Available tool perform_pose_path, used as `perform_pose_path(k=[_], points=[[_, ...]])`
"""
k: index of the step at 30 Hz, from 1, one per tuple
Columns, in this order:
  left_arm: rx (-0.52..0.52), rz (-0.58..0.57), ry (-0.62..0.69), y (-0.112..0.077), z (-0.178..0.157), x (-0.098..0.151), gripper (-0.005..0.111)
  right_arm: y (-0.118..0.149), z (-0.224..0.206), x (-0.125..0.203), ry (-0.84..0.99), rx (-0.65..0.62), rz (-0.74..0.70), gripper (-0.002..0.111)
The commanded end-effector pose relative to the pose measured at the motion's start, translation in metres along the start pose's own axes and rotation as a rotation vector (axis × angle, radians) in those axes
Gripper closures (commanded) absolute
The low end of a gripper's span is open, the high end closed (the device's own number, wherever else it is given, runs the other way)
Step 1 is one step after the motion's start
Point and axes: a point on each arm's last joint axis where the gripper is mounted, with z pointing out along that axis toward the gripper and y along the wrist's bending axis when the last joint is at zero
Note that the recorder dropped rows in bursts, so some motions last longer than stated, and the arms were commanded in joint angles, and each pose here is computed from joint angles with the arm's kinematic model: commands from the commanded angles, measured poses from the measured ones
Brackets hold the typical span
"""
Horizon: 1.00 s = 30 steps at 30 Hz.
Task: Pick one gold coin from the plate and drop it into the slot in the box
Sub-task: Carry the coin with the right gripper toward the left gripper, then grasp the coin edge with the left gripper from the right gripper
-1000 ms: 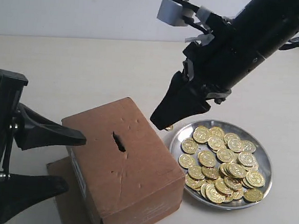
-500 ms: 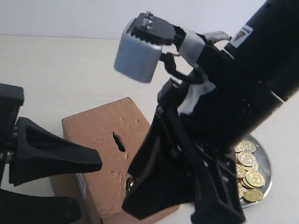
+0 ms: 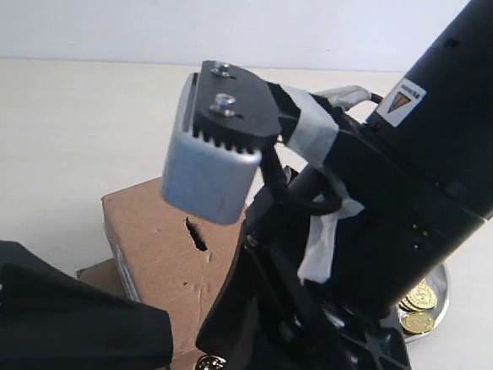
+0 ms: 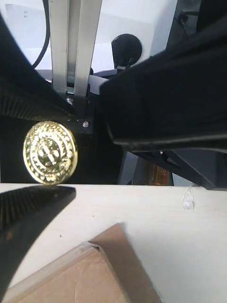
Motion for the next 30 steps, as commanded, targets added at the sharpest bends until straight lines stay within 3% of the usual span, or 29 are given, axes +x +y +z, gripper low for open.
perform_pose_path(k=[1, 3, 7, 15, 18, 22, 30], points=[[0.008, 0.019, 0.007, 0.001, 0.007, 0.0, 0.063, 0.002, 0.0, 0.0, -0.011, -0.005, -0.006, 0.077], [0.032, 0.056, 0.03, -0.002, 0.015, 0.003, 0.063, 0.002, 0.0, 0.0, -0.011, -0.005, -0.006, 0.077], [0.036, 0.088, 0.06, -0.002, 0.023, 0.007, 0.052, 0.002, 0.0, 0.0, -0.011, -0.005, -0.006, 0.077], [0.009, 0.111, 0.067, 0.008, 0.026, 0.006, 0.073, 0.003, 0.0, -0.001, -0.024, -0.015, 0.002, 0.077], [0.02, 0.114, 0.033, 0.019, 0.024, 0.001, 0.072, 0.003, 0.0, -0.001, -0.024, -0.015, 0.002, 0.077], [0.093, 0.109, 0.014, 0.013, 0.032, 0.0, 0.063, 0.003, 0.0, -0.001, -0.024, -0.015, 0.002, 0.077], [0.097, 0.108, 0.02, 0.013, 0.035, 0.001, 0.064, 0.003, 0.0, -0.001, -0.024, -0.015, 0.002, 0.077]])
